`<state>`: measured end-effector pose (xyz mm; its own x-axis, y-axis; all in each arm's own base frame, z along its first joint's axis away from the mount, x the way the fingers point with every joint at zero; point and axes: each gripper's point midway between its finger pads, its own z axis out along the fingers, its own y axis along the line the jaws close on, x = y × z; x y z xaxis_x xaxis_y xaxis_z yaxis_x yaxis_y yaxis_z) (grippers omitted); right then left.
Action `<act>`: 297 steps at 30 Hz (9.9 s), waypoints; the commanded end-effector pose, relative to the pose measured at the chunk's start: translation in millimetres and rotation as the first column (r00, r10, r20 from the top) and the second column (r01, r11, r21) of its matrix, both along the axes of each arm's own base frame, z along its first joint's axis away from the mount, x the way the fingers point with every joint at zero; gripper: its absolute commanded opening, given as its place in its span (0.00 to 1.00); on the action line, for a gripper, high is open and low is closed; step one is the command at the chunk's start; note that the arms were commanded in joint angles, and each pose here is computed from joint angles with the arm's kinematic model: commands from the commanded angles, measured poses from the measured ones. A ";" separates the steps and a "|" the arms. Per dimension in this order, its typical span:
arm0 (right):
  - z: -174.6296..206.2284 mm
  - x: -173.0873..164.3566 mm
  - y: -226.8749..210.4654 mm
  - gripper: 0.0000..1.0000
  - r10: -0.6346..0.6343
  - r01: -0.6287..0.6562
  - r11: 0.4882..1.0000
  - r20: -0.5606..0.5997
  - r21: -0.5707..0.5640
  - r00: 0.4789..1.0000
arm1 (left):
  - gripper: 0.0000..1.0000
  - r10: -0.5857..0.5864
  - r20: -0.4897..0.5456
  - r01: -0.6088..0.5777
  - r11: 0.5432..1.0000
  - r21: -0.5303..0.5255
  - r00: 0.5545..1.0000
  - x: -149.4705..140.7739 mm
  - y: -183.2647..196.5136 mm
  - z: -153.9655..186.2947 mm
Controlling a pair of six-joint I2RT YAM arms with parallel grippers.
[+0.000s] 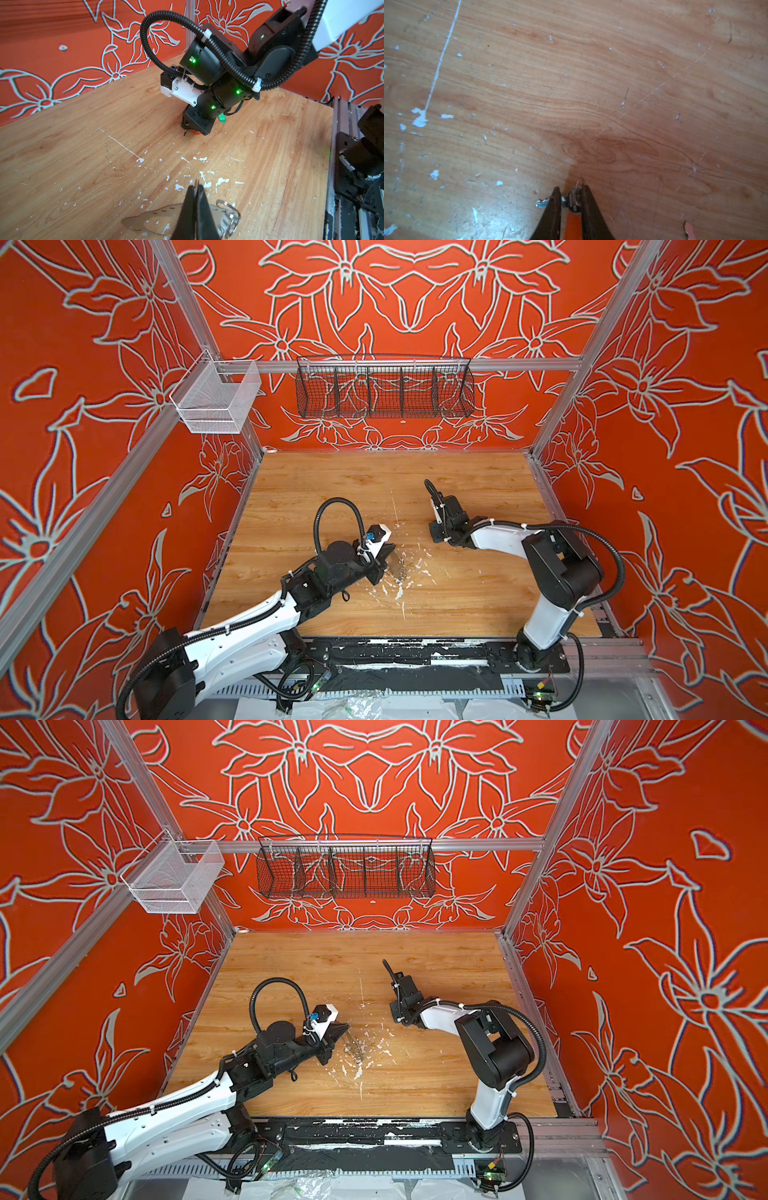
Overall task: Attach keys to a key ring
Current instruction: Pick up the key from the center of the table, then insert the key into the keyring.
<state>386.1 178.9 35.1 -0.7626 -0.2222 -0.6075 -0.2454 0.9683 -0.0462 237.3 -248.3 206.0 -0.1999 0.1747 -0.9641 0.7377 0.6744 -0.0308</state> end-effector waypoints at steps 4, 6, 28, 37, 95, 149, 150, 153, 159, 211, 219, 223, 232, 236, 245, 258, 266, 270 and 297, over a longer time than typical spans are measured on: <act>-1.9 2.2 -8.7 0.21 -0.054 0.054 0.998 -0.006 -0.043 0.999 | 0.00 0.000 0.037 0.001 0.999 -0.041 0.999 3.5 -2.9 17.8; -1.8 2.3 -11.1 0.20 -0.069 0.068 0.996 -0.003 -0.051 0.998 | 0.00 -0.001 0.038 0.002 0.999 -0.042 0.999 3.3 -3.0 18.3; 12.6 -7.1 -13.5 0.00 -0.076 0.076 0.997 0.006 -0.015 0.997 | 0.00 -0.007 0.031 0.008 0.999 -0.037 0.999 3.0 -4.1 16.4; 55.8 -65.5 47.7 0.00 0.315 -0.354 0.879 0.169 0.319 0.934 | 0.00 -0.062 0.021 0.062 0.998 -0.031 0.998 -4.1 -10.2 15.7; 117.6 -167.7 6.8 0.00 0.211 -0.384 0.834 0.414 0.397 0.885 | 0.00 -0.300 0.030 0.301 0.954 -0.008 0.953 -37.4 -31.2 31.6; 169.1 -248.7 84.8 0.00 0.561 -0.756 0.410 0.512 0.510 0.650 | 0.00 -0.455 0.012 0.453 0.888 0.073 0.890 -69.3 -53.7 29.0; 169.5 -249.3 85.7 0.00 0.562 -0.758 0.408 0.514 0.509 0.648 | 0.00 -0.461 0.011 0.459 0.885 0.073 0.887 -70.3 -54.3 29.2; 172.5 -252.3 89.8 0.00 0.567 -0.767 0.387 0.525 0.512 0.635 | 0.00 -0.466 0.013 0.464 0.883 0.076 0.885 -71.5 -54.9 29.6; 175.2 -253.4 92.6 0.00 0.560 -0.770 0.384 0.535 0.509 0.633 | 0.00 -0.481 0.018 0.478 0.874 0.089 0.876 -74.6 -56.5 27.2; 165.2 -230.1 95.1 0.00 0.486 -0.687 0.479 0.486 0.547 0.726 | 0.00 -0.558 0.085 0.552 0.829 0.087 0.825 -95.9 -56.6 33.3; 158.9 -225.1 98.3 0.00 0.486 -0.678 0.494 0.473 0.544 0.735 | 0.00 -0.524 0.149 0.521 0.851 0.062 0.838 -95.6 -49.4 38.6; 158.8 -224.4 98.8 0.00 0.486 -0.677 0.496 0.473 0.544 0.735 | 0.00 -0.505 0.177 0.505 0.862 0.052 0.845 -95.0 -45.7 41.6; 159.9 -224.9 94.8 0.28 0.474 -0.674 0.504 0.480 0.540 0.738 | 0.00 -0.470 0.173 0.470 0.882 0.039 0.866 -87.7 -45.6 40.1; 160.8 -226.2 89.3 0.34 0.465 -0.674 0.514 0.489 0.530 0.738 | 0.00 -0.464 0.162 0.464 0.885 0.039 0.871 -85.7 -46.5 38.3; 171.8 -249.1 90.3 0.34 0.527 -0.750 0.411 0.536 0.518 0.659 | 0.00 -0.459 0.161 0.458 0.888 0.044 0.874 -84.4 -46.3 37.1; 163.5 -255.0 105.0 0.37 0.594 -0.771 0.354 0.509 0.530 0.623 | 0.00 -0.471 0.141 0.469 0.882 0.046 0.871 -83.9 -50.3 34.1; 162.4 -255.2 111.1 0.37 0.607 -0.772 0.338 0.502 0.538 0.616 | 0.00 -0.486 0.122 0.486 0.873 0.025 0.866 -85.5 -54.1 35.0; 161.3 -256.0 114.1 0.38 0.617 -0.775 0.329 0.499 0.539 0.609 | 0.00 -0.488 0.125 0.491 0.871 0.015 0.864 -87.2 -53.6 38.8; 176.3 -259.6 124.8 0.36 0.575 -0.790 0.270 0.566 0.550 0.591 | 0.00 -0.465 0.175 0.483 0.872 -0.082 0.868 -91.5 -48.9 49.1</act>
